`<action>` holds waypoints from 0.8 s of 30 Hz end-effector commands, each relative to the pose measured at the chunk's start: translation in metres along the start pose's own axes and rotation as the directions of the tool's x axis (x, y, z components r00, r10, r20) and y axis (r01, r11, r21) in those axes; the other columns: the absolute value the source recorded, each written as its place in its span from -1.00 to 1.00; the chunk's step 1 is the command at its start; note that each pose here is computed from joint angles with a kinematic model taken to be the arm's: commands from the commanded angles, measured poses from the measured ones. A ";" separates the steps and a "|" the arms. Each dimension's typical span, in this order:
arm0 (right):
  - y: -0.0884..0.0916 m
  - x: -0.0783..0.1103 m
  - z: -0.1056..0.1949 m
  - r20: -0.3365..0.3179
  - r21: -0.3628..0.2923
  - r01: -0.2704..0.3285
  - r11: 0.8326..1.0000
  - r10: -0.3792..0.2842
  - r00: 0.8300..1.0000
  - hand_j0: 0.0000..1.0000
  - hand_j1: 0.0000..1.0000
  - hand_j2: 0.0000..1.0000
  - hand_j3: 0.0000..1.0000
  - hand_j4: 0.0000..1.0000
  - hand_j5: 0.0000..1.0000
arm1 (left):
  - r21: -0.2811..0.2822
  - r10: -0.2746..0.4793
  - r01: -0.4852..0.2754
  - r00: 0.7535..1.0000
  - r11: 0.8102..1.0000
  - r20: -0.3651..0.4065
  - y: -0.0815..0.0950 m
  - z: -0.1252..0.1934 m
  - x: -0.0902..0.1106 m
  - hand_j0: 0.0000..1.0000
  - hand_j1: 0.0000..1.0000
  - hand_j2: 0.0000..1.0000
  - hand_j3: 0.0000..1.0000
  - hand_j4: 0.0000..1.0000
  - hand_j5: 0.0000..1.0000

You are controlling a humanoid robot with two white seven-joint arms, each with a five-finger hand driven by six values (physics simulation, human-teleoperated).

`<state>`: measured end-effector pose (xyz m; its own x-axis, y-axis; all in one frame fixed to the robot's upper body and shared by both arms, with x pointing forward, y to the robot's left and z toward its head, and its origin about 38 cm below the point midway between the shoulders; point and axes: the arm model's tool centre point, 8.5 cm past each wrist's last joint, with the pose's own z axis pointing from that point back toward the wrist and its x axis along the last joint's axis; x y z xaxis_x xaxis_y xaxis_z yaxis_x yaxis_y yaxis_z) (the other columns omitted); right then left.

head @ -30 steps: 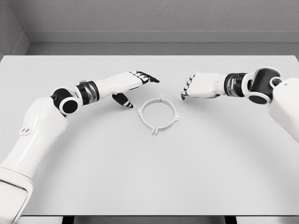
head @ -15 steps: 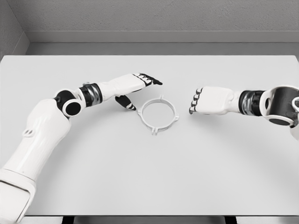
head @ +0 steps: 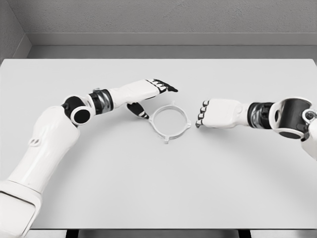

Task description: Assemble PVC drainage pipe clamps

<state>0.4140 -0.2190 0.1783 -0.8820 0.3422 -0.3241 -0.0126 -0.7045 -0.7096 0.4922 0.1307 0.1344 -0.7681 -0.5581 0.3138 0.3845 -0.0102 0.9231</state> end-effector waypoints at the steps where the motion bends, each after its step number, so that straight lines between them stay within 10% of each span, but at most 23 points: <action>1: -0.002 0.001 -0.003 0.003 -0.007 0.002 1.000 -0.002 1.000 0.51 0.51 0.51 0.51 0.51 0.51 | 0.006 0.003 -0.003 1.000 1.000 0.008 0.002 -0.002 0.003 1.00 1.00 1.00 1.00 1.00 1.00; 14: 0.008 -0.051 0.074 -0.153 -0.044 0.076 0.996 -0.081 0.985 0.64 0.64 0.64 0.64 0.64 0.64 | 0.006 -0.014 0.015 0.995 1.000 -0.104 0.017 0.055 -0.043 1.00 1.00 1.00 1.00 1.00 1.00; 19: 0.025 -0.059 0.137 -0.025 -0.344 0.423 0.838 -0.458 0.889 1.00 1.00 1.00 1.00 1.00 1.00 | 0.030 -0.036 0.046 0.966 0.998 -0.257 0.050 0.143 -0.092 1.00 1.00 1.00 1.00 1.00 1.00; 24: 0.034 -0.048 0.125 0.013 -0.332 0.462 0.823 -0.486 0.874 1.00 1.00 1.00 1.00 1.00 1.00 | 0.037 -0.061 0.075 0.953 0.996 -0.296 0.062 0.167 -0.099 1.00 1.00 1.00 1.00 1.00 1.00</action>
<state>0.3958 -0.3356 0.2409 -0.7740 0.6315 0.0473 -0.2633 -0.2530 -0.9309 0.5085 0.3088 0.1896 -0.6194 -0.7619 0.1896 0.3184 -0.0230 0.9477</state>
